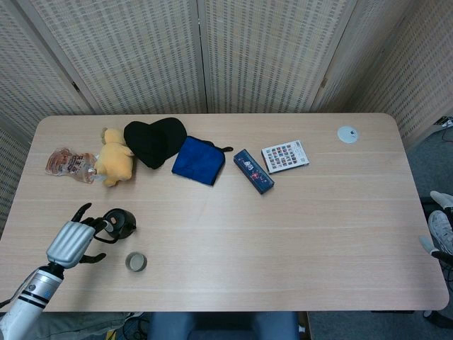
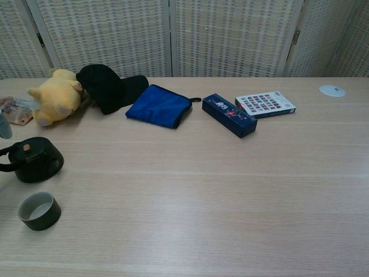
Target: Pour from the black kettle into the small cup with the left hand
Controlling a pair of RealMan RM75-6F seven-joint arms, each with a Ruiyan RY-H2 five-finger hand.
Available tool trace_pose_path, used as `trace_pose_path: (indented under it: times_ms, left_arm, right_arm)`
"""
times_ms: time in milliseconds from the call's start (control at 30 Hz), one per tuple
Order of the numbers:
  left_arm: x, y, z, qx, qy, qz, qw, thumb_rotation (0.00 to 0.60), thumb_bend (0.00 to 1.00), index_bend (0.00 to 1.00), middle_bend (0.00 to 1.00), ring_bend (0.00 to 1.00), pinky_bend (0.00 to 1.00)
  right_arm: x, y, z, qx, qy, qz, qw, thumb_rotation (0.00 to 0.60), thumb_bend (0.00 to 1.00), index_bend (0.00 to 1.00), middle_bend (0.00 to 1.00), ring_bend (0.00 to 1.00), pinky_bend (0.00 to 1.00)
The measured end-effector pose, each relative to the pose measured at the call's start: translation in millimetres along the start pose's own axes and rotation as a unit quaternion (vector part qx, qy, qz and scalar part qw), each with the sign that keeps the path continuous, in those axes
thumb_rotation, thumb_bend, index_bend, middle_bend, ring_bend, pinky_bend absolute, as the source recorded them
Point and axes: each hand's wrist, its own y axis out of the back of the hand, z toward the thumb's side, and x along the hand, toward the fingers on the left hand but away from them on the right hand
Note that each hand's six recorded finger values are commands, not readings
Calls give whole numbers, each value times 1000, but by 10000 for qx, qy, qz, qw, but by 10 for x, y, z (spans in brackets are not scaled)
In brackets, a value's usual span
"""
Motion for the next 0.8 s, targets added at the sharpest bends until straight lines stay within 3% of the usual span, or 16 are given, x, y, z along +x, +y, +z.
trace_pose_path:
  times_ms: [267,433,800]
  left_arm:
    - [79,-84,47,-40,13,-192,9998,369,116,410,380,392,0]
    - [127,-175,28,19,124,-386,9992,358,112,431,402,393,0]
    - [172,-273,-38,198,272,-478,9983,348,112,444,423,396,0]
  right_arm:
    - [-14,-17,-24,11,-24,38,10000,600,129,215,244,138,169]
    - [-33,13,-59,0,-109,-6,9999,600,129,215,244,134,33]
    - [-63,51,-86,12,-202,-17,9998,600,129,215,244,120,0]
